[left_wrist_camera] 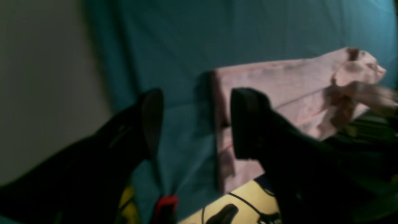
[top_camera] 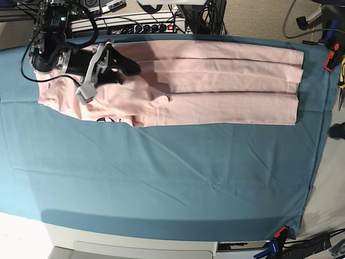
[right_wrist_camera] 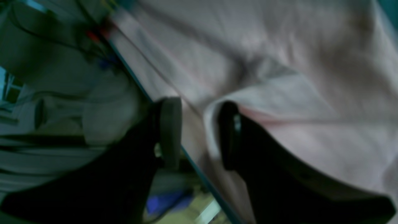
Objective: Fold the T-shirt properly
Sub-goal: 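Grasp the sleeve end with the right gripper and fold it inward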
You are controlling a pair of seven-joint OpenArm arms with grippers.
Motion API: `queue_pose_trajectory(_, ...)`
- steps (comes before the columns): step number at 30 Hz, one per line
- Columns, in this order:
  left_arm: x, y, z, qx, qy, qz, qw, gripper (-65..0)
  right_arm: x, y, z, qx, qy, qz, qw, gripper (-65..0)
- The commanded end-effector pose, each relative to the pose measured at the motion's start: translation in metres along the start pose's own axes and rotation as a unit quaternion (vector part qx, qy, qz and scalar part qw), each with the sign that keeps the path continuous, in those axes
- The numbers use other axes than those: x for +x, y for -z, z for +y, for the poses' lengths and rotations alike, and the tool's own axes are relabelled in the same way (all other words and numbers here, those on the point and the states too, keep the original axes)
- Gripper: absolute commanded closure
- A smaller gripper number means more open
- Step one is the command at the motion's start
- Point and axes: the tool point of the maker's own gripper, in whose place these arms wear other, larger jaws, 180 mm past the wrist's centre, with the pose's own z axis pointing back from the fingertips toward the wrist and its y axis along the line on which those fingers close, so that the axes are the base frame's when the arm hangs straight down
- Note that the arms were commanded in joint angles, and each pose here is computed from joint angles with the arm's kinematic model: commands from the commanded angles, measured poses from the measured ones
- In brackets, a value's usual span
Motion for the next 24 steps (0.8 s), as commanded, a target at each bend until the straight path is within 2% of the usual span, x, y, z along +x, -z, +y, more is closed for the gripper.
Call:
queue_pose_trajectory(1, 0.019, -0.026, 0.002, 0.014, 0.015, -0.026, 0.999, -35.0, 0.016, -0.005, 0.01, 0.006, -0.027, -0.018, 0.9994, -21.7)
queue_pose_trajectory(4, 0.02, -0.046, 0.01, 0.037, 0.017, -0.028, 0.999, -35.0, 0.023, -0.006, 0.019, 0.0, -0.062, -0.016, 0.998, -21.7)
queue_pose_trajectory(8, 0.022, -0.06, 0.015, 0.053, 0.019, -0.029, 0.998, -35.0, 0.017, -0.006, 0.01, -0.026, -0.068, 0.003, 0.9974, -21.7)
queue_pose_trajectory(10, 0.022, -0.06, 0.015, 0.053, 0.017, -0.029, 0.998, -35.0, 0.01, -0.008, -0.004, -0.062, -0.074, 0.027, 0.995, -21.7)
queue_pose_trajectory(12, 0.014, -0.056, 0.018, 0.053, 0.01, -0.019, 0.998, -35.0, 0.001, -0.016, -0.023, -0.112, -0.081, 0.057, 0.9887, -21.7)
queue_pose_trajectory(14, -0.002, -0.051, 0.023, 0.056, -0.006, -0.001, 0.998, -35.0, -0.007, -0.029, -0.046, -0.174, -0.087, 0.087, 0.9771, -21.7)
queue_pose_trajectory(15, -0.011, -0.047, 0.025, 0.056, -0.016, 0.009, 0.998, -35.0, -0.006, -0.037, -0.056, -0.203, -0.09, 0.087, 0.9711, -21.7)
queue_pose_trajectory(19, -0.041, -0.03, 0.029, 0.05, -0.043, 0.041, 0.997, -35.0, 0.012, -0.068, -0.088, -0.301, -0.109, 0.058, 0.9455, -21.7)
queue_pose_trajectory(24, -0.059, -0.005, 0.023, 0.027, -0.058, 0.056, 0.996, -35.0, 0.009, -0.108, -0.123, -0.428, -0.057, 0.046, 0.9009, -21.7)
